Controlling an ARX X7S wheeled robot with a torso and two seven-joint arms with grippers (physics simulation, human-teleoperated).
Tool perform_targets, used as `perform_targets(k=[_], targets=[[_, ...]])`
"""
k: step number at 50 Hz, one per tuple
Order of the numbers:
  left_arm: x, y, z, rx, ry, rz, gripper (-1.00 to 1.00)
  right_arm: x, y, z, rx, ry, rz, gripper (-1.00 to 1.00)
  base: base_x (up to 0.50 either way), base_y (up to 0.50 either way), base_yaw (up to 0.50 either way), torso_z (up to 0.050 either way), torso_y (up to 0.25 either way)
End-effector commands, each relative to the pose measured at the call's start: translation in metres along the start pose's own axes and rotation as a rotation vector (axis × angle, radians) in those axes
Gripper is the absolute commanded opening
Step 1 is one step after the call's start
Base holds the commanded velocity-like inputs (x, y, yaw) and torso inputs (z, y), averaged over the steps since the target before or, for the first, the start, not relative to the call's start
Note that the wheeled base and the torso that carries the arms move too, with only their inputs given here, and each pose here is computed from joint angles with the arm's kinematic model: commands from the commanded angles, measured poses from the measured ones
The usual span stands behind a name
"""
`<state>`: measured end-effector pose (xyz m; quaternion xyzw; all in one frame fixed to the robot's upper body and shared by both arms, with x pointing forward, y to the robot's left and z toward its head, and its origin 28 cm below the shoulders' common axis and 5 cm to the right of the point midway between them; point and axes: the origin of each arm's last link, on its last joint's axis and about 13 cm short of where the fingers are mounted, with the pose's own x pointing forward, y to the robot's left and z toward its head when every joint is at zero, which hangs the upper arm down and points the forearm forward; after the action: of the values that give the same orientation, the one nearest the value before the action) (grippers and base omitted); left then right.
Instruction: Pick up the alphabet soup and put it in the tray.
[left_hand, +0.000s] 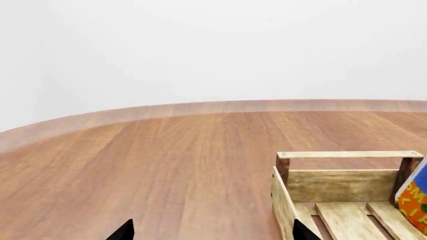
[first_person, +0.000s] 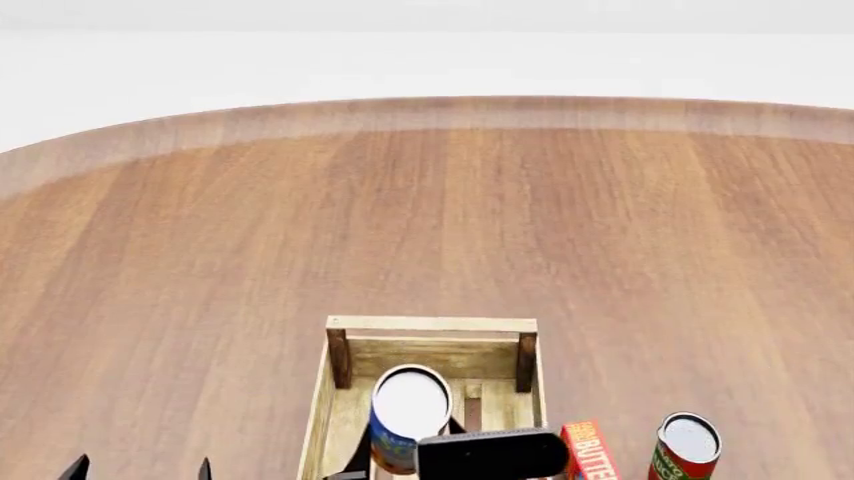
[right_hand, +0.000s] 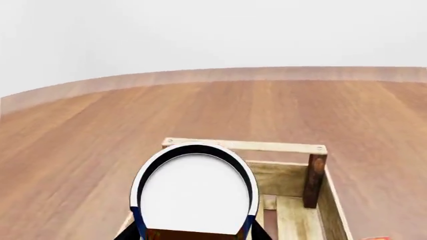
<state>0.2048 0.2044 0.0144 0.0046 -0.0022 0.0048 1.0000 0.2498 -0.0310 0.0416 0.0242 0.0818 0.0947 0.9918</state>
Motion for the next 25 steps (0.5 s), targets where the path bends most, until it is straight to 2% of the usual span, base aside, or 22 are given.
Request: perform_targets(k=[1, 25], targets=[[0.0, 0.0, 0.0, 0.0, -0.001, 0.001, 1.0, 0.011, -0.003, -0.011, -0.03, 0.015, 0.002, -1.0, 0.0, 0.0, 0.0, 0.0, 0.0], [0.0, 0.0, 0.0, -0.002, 0.001, 0.001, 1.0, 0.02, -0.008, -0.03, -0.053, 0.084, 0.003, -1.0, 0.0, 0.0, 0.0, 0.0, 0.001]])
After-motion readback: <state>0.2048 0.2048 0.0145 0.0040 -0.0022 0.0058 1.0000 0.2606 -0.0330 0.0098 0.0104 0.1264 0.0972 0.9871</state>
